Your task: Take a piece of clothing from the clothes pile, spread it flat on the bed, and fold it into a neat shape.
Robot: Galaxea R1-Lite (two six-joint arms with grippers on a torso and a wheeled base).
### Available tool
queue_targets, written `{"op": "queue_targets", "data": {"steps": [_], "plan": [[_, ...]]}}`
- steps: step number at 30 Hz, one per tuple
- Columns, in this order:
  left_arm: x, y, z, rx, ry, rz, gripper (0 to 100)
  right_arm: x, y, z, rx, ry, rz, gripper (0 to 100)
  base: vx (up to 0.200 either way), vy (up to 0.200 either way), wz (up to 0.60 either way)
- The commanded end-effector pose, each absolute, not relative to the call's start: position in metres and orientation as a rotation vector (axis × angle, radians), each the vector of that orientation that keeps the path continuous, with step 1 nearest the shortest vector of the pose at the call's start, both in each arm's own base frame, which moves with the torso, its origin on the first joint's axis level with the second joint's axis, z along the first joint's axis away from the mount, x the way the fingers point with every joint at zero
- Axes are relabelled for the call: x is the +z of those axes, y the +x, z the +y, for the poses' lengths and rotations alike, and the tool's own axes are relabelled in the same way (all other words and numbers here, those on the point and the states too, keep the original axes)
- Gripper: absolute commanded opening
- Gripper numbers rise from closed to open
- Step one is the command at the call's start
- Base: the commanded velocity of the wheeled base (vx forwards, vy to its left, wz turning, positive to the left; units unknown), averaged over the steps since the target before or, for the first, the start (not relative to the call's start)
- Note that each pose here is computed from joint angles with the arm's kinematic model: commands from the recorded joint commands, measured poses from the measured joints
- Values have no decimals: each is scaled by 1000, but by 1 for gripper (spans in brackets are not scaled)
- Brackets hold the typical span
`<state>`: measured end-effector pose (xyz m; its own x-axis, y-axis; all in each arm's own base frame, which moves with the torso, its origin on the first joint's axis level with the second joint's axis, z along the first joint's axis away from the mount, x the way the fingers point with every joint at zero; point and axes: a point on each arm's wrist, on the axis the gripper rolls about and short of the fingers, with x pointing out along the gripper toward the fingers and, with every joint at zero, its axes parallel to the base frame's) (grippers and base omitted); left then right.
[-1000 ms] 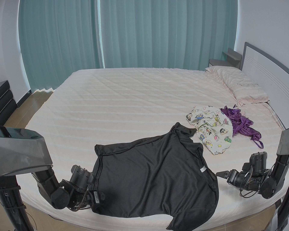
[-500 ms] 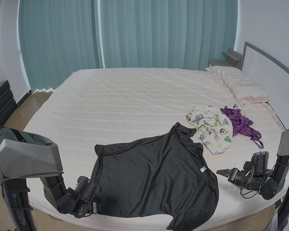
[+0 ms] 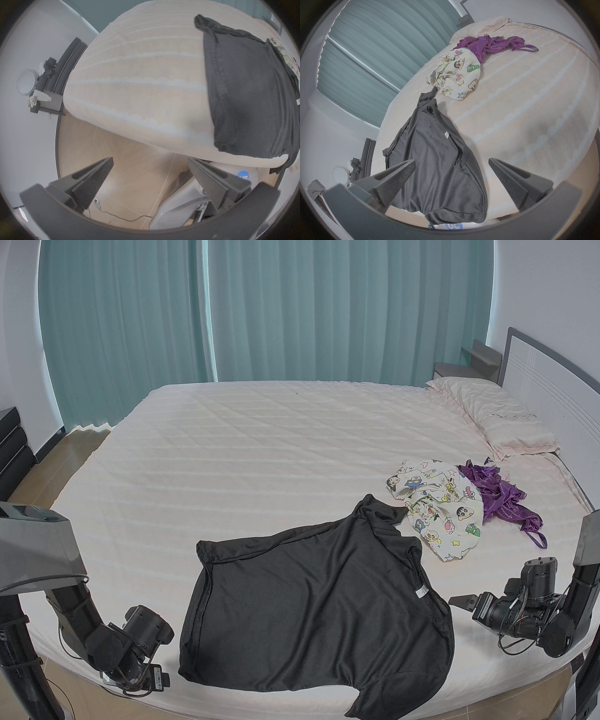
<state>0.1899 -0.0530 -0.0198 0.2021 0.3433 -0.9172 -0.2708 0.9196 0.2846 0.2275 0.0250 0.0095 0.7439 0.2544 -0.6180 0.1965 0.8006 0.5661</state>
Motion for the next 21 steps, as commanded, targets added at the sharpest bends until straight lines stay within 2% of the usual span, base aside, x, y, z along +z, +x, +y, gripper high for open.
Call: {"op": "queue_targets", "data": {"steps": [1,4,10,16,21], "plan": [[-8,180,-44,455,40,1296,100,9,227,25,35,657,750,100,0,0,0],[2,179,-44,424,-6,1266,100,9,227,25,35,657,750,100,0,0,0],[43,204,-55,209,-243,1125,100,10,226,26,37,656,749,100,0,0,0],[62,232,-63,174,-399,1031,100,10,226,26,39,656,746,100,0,0,0],[64,236,-64,166,-447,1000,100,10,227,26,38,656,748,100,0,0,0]]}}
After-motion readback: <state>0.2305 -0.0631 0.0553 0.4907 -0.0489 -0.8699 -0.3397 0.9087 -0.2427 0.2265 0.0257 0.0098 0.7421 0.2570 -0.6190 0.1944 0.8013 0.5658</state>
